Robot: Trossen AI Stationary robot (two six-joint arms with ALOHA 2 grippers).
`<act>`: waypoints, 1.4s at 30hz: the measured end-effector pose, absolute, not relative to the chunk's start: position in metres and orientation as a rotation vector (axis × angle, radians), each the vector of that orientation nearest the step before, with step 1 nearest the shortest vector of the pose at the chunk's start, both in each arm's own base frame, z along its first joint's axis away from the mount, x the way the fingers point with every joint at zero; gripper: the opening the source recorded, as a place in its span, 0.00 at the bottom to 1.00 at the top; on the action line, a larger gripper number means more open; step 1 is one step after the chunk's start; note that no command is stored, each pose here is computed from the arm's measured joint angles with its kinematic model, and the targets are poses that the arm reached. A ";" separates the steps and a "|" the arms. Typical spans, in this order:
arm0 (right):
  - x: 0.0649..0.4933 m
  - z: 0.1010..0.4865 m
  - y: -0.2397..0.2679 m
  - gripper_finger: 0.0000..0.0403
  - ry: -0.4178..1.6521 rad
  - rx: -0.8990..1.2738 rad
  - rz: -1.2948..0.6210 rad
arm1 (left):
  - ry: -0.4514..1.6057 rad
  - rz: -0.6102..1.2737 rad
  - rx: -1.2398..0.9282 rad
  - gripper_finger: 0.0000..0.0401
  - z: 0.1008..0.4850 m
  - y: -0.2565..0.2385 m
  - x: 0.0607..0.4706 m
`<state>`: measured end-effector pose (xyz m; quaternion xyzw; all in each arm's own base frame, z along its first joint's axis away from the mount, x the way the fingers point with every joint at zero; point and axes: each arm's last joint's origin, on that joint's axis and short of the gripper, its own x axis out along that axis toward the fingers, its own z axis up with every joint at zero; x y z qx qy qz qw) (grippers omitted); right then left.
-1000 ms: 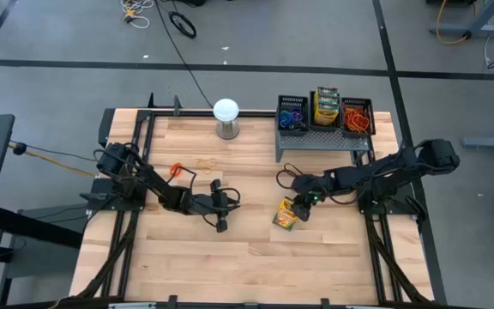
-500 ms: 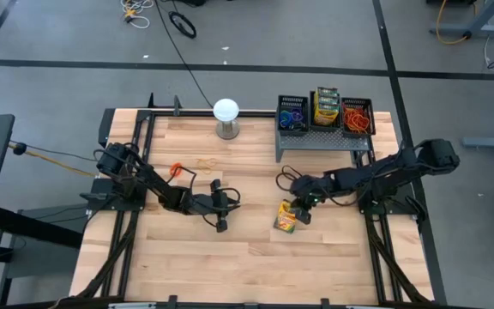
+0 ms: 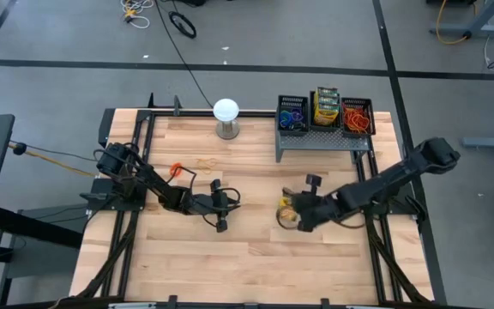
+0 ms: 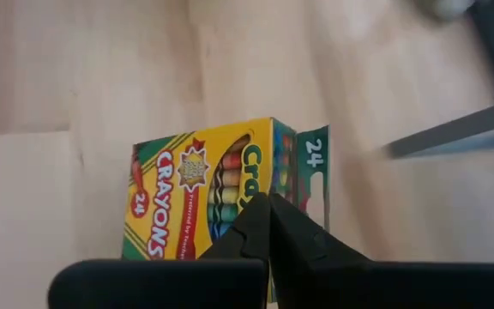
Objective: Pick & Place Office Desk Supplies
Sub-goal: Put the yellow crayon box into the middle black basket on the shelf
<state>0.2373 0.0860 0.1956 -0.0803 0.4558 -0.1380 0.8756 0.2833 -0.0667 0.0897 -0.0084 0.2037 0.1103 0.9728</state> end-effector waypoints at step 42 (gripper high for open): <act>0.236 0.133 0.194 0.07 0.705 -0.926 -0.350 | 0.329 0.216 -0.063 0.24 0.051 -0.078 0.311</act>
